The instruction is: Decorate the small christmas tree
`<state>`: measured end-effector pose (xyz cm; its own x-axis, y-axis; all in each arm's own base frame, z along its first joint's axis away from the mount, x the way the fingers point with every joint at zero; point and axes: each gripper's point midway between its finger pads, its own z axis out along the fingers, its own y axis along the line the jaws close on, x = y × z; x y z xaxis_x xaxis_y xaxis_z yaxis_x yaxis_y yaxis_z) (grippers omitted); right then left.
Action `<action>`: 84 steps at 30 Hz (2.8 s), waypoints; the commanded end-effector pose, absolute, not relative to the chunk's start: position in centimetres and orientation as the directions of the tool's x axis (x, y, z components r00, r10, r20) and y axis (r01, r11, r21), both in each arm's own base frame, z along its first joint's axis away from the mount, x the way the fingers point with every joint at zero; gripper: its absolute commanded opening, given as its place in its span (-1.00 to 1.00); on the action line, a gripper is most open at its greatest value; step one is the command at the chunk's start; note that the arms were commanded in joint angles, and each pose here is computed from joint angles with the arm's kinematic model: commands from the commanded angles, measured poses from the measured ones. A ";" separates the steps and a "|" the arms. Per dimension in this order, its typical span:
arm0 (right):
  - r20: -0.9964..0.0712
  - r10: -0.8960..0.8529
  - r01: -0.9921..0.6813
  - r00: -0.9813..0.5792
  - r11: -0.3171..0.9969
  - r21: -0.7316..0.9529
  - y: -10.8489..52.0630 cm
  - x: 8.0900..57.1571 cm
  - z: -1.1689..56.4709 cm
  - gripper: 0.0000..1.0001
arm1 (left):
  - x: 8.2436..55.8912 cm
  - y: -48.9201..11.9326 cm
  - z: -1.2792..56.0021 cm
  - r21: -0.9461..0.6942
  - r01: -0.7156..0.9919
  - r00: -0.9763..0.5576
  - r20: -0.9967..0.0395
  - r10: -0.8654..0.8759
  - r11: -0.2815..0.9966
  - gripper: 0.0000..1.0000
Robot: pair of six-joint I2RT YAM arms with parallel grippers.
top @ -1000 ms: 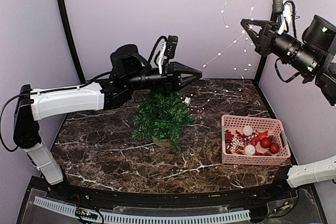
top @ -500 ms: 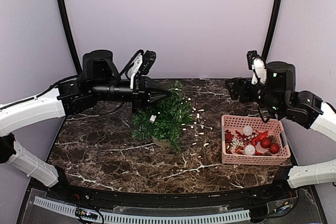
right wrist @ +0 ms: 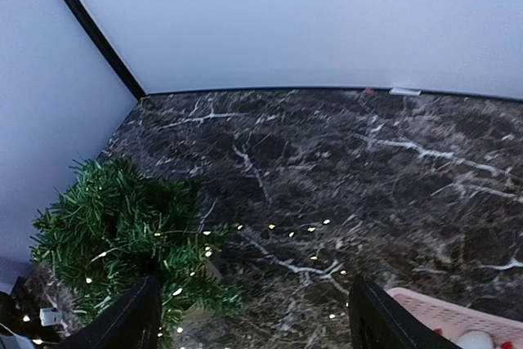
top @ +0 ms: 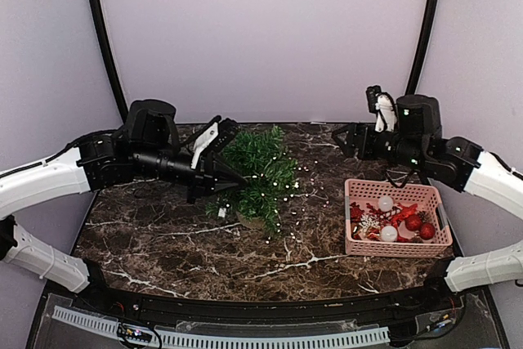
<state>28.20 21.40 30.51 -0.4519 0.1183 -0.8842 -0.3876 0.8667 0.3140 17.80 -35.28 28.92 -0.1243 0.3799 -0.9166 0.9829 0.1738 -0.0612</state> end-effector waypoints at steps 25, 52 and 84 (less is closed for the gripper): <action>-0.624 0.250 -0.460 -0.740 0.489 0.741 38.2 26.2 27.2 -0.10 | 14.2 -34.8 25.0 -0.161 0.987 -0.158 -0.887 0.435 0.030 -1.00; -0.630 0.417 -0.326 -0.655 0.596 0.734 35.4 27.7 27.7 -1.00 | 14.5 -33.8 25.4 -0.116 0.989 -0.143 -0.904 0.404 0.091 -1.00; -0.871 0.418 0.165 -0.256 0.907 0.387 9.4 28.2 32.6 -1.00 | 13.3 -33.5 28.5 -0.154 0.987 -0.163 -0.914 0.371 0.054 -1.00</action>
